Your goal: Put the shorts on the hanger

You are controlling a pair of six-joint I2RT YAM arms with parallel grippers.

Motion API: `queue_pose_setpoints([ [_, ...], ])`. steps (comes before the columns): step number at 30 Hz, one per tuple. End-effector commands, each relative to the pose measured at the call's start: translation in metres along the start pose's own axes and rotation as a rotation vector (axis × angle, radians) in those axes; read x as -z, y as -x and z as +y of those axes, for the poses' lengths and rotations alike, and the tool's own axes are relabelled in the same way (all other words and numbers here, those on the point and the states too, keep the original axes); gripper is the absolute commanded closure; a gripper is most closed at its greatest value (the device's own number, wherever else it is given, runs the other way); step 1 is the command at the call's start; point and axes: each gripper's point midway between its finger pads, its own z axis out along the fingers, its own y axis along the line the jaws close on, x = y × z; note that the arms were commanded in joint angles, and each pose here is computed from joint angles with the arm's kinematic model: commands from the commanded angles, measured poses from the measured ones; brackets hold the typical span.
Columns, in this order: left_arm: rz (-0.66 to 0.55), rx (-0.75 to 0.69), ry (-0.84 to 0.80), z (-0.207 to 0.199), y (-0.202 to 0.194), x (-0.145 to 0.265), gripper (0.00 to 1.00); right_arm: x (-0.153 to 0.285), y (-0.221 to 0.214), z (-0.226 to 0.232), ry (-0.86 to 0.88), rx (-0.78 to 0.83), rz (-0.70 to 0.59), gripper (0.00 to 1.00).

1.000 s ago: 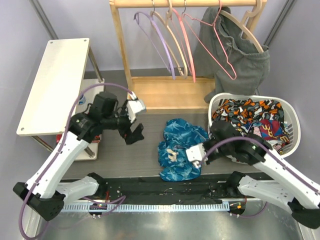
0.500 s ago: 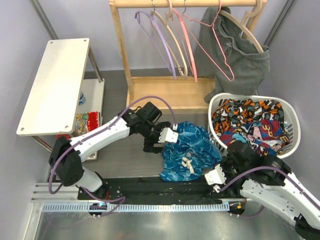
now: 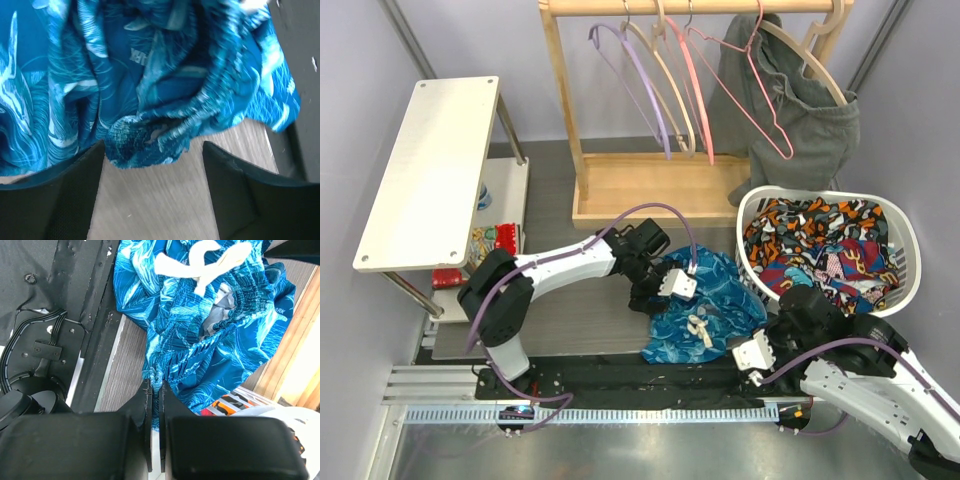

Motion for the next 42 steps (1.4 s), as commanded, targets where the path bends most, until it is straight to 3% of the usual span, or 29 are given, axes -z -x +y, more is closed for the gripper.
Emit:
queue_pose_setpoints([
  [1, -0.065, 0.078, 0.028, 0.003, 0.015, -0.007, 0.38, 0.009, 0.004, -0.014, -0.077, -0.022, -0.009, 0.99],
  [2, -0.03, 0.094, 0.051, 0.004, 0.01, -0.003, 0.66, 0.01, 0.006, -0.017, -0.091, -0.026, -0.013, 0.99],
  [4, 0.04, 0.149, 0.095, 0.0, -0.001, 0.013, 0.91, 0.014, 0.011, -0.03, -0.158, -0.08, -0.034, 0.99],
  [5, 0.089, 0.162, 0.142, 0.004, -0.009, 0.025, 1.0, 0.016, 0.012, -0.038, -0.196, -0.12, -0.036, 0.99],
  [8, 0.105, 0.268, 0.23, 0.003, -0.018, 0.083, 1.0, 0.021, 0.021, -0.071, -0.337, -0.247, -0.076, 0.99],
  [12, 0.13, 0.369, 0.504, 0.018, -0.021, 0.191, 1.0, 0.033, 0.035, -0.136, -0.535, -0.401, -0.123, 0.99],
  [15, 0.13, 0.334, 0.681, 0.011, -0.001, 0.258, 1.0, 0.055, 0.061, -0.193, -0.671, -0.45, -0.214, 0.99],
  [20, 0.123, 0.298, 0.941, -0.007, 0.024, 0.351, 1.0, 0.086, 0.097, -0.242, -0.729, -0.483, -0.325, 0.99],
  [23, 0.141, 0.309, 0.902, -0.027, 0.021, 0.351, 1.0, 0.087, 0.101, -0.234, -0.701, -0.452, -0.348, 0.99],
  [26, 0.194, 0.292, 0.753, -0.048, 0.012, 0.305, 1.0, 0.051, 0.087, -0.199, -0.575, -0.416, -0.296, 0.99],
  [30, 0.291, 0.31, 0.57, -0.065, -0.027, 0.216, 1.0, 0.006, 0.069, -0.157, -0.421, -0.319, -0.239, 0.99],
  [32, 0.296, 0.337, 0.486, -0.07, -0.037, 0.185, 0.74, -0.02, 0.056, -0.136, -0.333, -0.265, -0.194, 0.99],
  [33, 0.29, 0.352, 0.379, -0.085, -0.043, 0.163, 0.55, -0.029, 0.051, -0.126, -0.29, -0.259, -0.177, 0.99],
  [37, 0.301, 0.379, 0.271, -0.094, -0.056, 0.132, 0.42, -0.059, 0.042, -0.086, -0.122, -0.265, -0.168, 0.99],
  [40, 0.219, 0.37, 0.228, -0.099, -0.047, 0.119, 0.29, -0.073, 0.034, -0.07, -0.065, -0.279, -0.154, 0.99],
  [42, 0.191, 0.354, 0.223, -0.1, -0.047, 0.112, 0.27, -0.077, 0.029, -0.062, -0.038, -0.267, -0.135, 0.99],
])
